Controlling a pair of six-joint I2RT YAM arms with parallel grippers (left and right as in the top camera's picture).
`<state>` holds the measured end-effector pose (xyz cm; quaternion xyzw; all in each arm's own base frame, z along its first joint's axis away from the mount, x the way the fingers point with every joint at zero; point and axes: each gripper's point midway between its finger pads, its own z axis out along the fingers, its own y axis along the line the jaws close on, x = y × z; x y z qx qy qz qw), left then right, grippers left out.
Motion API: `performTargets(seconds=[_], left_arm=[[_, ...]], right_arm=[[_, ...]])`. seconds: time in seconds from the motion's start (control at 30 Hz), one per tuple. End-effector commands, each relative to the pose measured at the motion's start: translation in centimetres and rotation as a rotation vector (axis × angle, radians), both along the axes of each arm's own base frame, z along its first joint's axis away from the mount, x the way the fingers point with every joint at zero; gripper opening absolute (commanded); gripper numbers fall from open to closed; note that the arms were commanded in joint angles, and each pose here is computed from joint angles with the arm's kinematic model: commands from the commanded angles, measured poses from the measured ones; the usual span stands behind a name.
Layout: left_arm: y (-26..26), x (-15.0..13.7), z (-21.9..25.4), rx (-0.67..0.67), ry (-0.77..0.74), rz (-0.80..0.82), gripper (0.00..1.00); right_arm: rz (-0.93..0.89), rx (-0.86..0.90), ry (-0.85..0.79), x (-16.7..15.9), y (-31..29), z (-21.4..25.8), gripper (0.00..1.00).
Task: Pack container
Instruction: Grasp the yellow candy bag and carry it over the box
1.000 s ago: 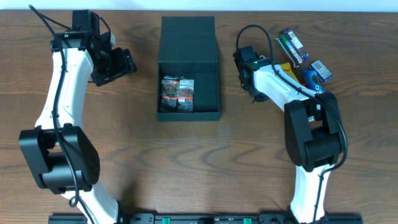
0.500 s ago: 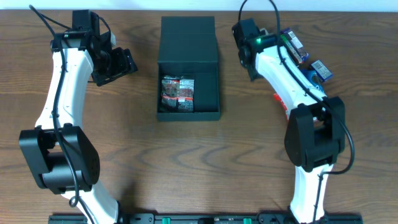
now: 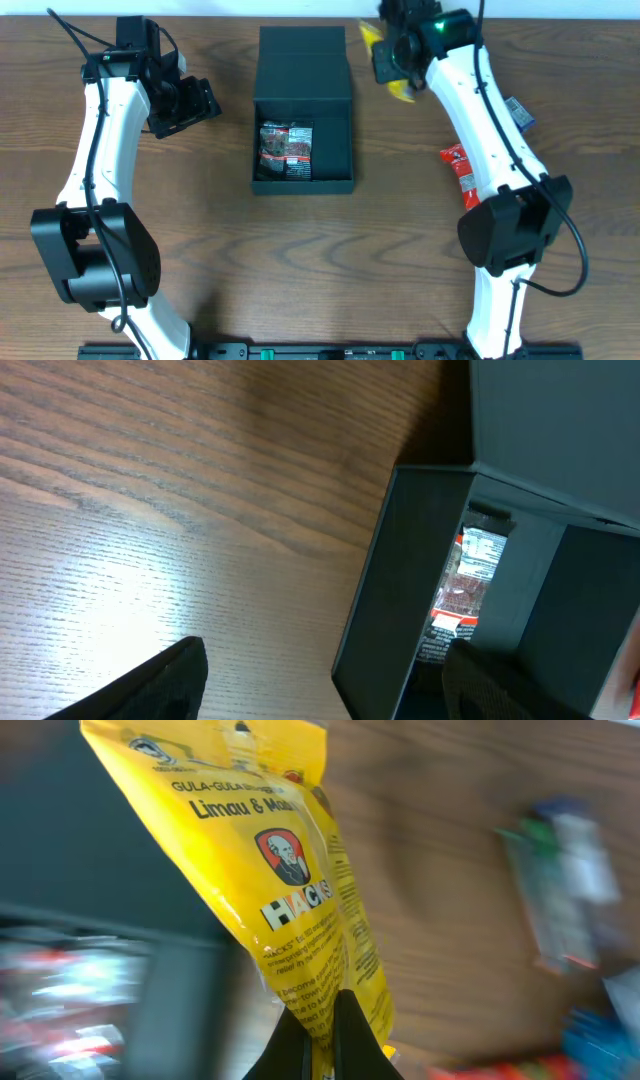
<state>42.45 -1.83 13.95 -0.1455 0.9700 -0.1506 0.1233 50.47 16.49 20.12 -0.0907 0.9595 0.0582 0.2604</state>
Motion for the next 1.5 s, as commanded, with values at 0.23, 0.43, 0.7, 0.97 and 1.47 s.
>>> performTargets(seconds=[0.23, 0.43, 0.7, 0.97, 1.47], left_arm=[[0.1, 0.0, 0.7, 0.009, -0.024, -0.020, 0.77], [0.3, 0.2, 0.7, 0.010, -0.029, -0.015, 0.77], [1.0, 0.1, 0.7, 0.009, -0.024, 0.003, 0.76], [1.1, 0.1, 0.7, 0.010, -0.025, 0.004, 0.77], [1.1, 0.1, 0.7, 0.016, -0.030, -0.015, 0.77]], right_arm=[[0.282, 0.875, 0.254, -4.4, 8.7, 8.4, 0.01], [0.245, 0.990, 0.386, -5.0, 10.6, 6.6, 0.01], [0.158, 1.155, 0.576, -5.3, 12.4, 0.8, 0.01], [0.044, 1.181, 0.693, -6.5, 14.7, -2.4, 0.01], [-0.112, 1.097, 0.757, -8.2, 15.5, -7.4, 0.01]])
